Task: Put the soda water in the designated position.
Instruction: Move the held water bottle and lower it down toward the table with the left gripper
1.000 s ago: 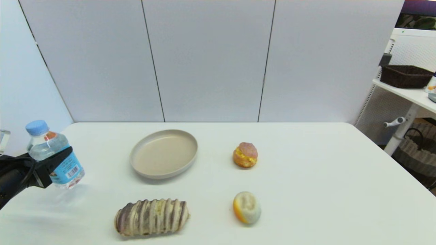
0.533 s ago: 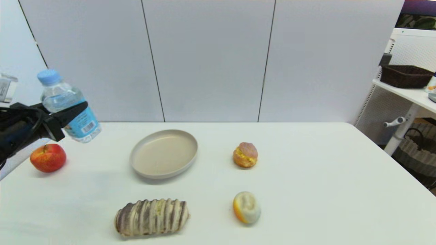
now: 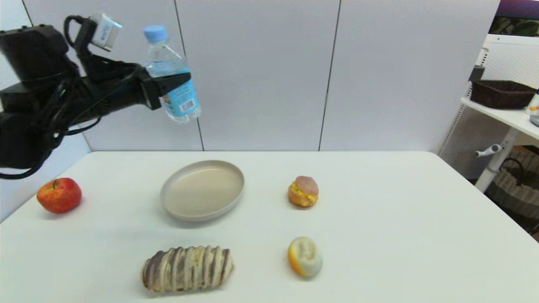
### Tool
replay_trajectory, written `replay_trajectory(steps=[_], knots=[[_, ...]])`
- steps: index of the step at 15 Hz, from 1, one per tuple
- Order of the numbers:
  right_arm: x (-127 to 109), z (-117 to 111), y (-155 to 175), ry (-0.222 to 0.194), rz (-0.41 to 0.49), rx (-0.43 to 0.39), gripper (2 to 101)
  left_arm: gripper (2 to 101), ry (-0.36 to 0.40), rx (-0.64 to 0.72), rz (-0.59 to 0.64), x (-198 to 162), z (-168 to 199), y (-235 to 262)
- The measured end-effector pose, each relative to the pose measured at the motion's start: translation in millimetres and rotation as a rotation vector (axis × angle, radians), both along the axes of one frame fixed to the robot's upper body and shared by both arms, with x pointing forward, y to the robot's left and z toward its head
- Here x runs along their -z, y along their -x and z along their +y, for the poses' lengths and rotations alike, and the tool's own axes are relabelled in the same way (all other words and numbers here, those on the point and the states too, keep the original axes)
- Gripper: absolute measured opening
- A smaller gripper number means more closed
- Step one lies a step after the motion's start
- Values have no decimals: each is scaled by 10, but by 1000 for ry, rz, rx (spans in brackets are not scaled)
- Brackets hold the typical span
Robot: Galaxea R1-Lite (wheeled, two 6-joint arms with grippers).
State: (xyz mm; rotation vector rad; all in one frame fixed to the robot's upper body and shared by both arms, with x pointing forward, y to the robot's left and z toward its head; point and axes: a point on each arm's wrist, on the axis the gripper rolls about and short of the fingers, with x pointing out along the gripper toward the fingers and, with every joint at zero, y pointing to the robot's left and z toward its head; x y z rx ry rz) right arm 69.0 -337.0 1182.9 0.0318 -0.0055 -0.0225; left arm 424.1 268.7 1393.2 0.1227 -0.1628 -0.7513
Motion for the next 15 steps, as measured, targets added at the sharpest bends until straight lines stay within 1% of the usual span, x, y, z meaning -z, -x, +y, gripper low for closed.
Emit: replay_trajectory(steps=[2, 6, 10, 15], knots=[[0, 0, 0, 0, 0, 0, 973, 483, -7, 81, 61, 84, -319, -197], [0, 0, 0, 0, 0, 0, 973, 483, -8, 188, 133, 474, -837, -493], [0, 0, 0, 0, 0, 0, 973, 483, -20, 230, 182, 876, -1123, -706], [0, 0, 0, 0, 0, 0, 974, 483, -2, 266, 225, 1145, -1385, -918]])
